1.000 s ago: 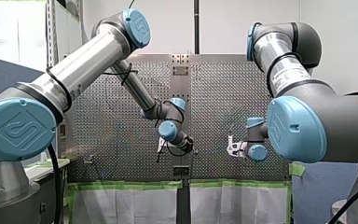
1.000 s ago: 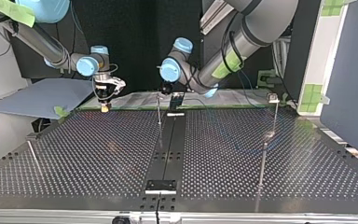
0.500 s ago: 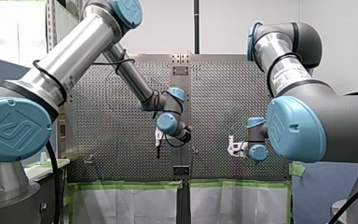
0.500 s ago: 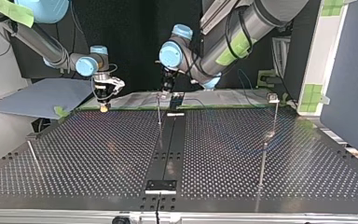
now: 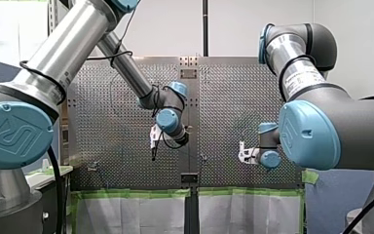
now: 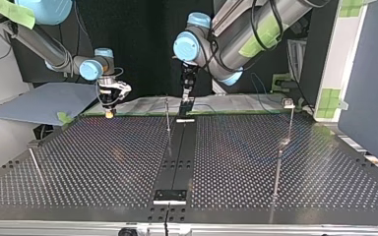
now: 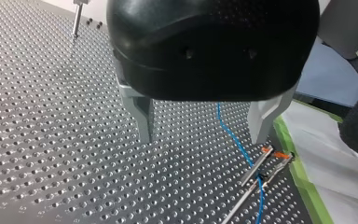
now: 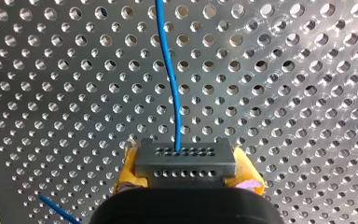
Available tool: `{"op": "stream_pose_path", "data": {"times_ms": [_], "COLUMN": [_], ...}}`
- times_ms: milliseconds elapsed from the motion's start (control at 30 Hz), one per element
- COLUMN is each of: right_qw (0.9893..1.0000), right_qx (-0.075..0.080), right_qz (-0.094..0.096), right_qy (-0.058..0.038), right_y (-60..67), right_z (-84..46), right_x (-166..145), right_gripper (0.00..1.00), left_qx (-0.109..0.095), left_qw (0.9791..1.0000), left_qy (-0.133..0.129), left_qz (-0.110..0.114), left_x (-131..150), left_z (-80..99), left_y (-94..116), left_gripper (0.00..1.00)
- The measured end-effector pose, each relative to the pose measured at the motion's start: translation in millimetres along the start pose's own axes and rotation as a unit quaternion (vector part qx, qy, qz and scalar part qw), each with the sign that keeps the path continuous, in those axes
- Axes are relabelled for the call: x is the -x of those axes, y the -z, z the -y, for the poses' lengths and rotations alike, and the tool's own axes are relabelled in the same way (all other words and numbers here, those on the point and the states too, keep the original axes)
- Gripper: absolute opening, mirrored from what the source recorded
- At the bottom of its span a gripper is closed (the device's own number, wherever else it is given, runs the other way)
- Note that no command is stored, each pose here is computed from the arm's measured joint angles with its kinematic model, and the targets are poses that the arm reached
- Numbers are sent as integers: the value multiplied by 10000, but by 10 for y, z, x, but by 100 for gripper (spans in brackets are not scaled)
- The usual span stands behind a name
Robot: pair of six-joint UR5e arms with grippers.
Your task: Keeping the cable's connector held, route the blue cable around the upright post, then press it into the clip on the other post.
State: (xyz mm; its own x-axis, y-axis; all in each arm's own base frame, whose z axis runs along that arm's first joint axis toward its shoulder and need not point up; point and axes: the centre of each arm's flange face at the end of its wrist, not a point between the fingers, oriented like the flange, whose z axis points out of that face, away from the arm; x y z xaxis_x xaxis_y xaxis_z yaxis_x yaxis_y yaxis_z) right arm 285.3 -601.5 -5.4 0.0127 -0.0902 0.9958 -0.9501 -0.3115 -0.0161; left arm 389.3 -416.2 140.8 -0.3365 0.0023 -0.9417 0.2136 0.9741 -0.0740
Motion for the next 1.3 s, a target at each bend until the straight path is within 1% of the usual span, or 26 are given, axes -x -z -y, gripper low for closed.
{"op": "stream_pose_path", "data": {"times_ms": [200,667,1100,1200,1300], "right_qw": [10000,10000,10000,10000,10000], "right_qx": [-14,-16,-55,-55,-54], "right_qz": [-5,-3,1,1,1], "right_qy": [-12,-15,-15,-14,-15], "right_y": [-1,-1,1,0,1], "right_z": [2,3,12,12,11], "right_x": [-1,-1,1,0,1], "right_gripper": [0,0,0,0,0], "left_qx": [53,53,55,55,33], "left_qw": [10000,9999,9999,10000,9999], "left_qy": [15,-74,-82,-61,6], "left_qz": [-22,-50,-39,-15,95], "left_x": [49,112,134,152,228], "left_z": [-94,-258,-431,-470,-479], "left_y": [190,657,1076,1167,1226], "left_gripper": [98,98,98,98,98]}}
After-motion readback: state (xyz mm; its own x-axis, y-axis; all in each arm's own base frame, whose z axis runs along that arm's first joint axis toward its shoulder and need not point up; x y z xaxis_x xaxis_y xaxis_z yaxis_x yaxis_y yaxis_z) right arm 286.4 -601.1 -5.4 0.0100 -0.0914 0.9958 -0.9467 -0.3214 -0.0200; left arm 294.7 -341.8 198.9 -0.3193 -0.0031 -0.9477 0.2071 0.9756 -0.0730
